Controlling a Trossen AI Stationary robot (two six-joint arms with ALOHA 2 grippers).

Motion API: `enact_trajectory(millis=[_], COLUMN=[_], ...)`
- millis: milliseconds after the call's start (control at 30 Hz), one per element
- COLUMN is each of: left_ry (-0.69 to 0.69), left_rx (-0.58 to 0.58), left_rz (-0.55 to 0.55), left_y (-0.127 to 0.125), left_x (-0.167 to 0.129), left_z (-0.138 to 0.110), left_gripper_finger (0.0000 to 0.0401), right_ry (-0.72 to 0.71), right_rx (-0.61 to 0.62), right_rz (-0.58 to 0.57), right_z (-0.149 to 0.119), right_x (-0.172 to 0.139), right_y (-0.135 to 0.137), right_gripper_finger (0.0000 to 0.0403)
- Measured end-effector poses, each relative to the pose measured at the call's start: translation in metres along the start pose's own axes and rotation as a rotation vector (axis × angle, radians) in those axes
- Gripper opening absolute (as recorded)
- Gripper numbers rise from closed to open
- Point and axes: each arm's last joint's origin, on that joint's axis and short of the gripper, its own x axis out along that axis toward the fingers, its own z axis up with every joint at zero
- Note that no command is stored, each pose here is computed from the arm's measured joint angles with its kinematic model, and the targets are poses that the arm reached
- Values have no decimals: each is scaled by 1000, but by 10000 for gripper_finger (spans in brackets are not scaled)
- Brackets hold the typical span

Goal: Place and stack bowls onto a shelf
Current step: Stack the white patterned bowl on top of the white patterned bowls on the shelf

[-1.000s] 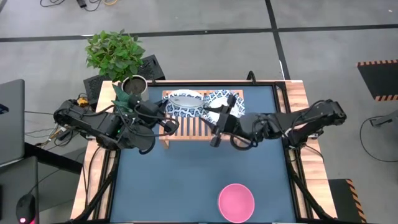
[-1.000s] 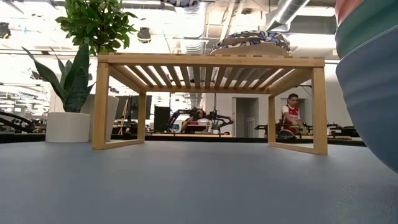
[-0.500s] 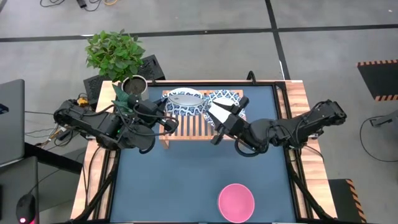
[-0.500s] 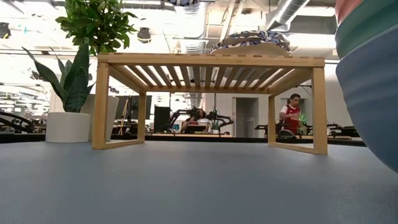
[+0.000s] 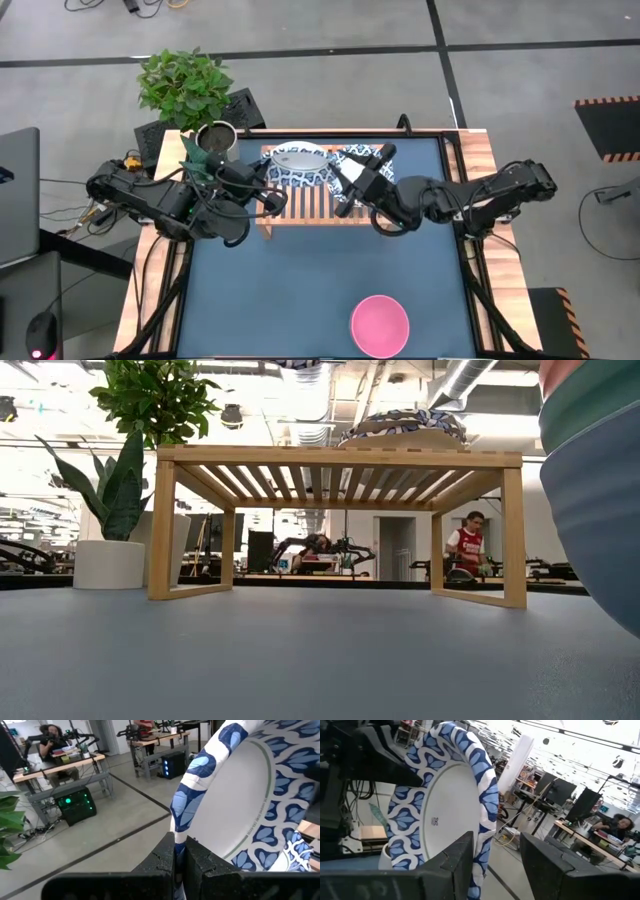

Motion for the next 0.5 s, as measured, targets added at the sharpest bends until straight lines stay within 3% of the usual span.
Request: enact_trajectory(millis=[333, 500], left_ry=[7, 16], left_rx=[-1, 0], left_rz=[-15, -40], left_y=[0, -2], left_x=[0, 0], left_z=[0, 1], left_gripper_finger=[0, 0], right_ry=[13, 41], right_rx=[-32, -34], right_rz=[23, 20], right_z=[-3, -8], right_x=[1, 4], right_y=[1, 0], right_gripper_finger=[108, 44])
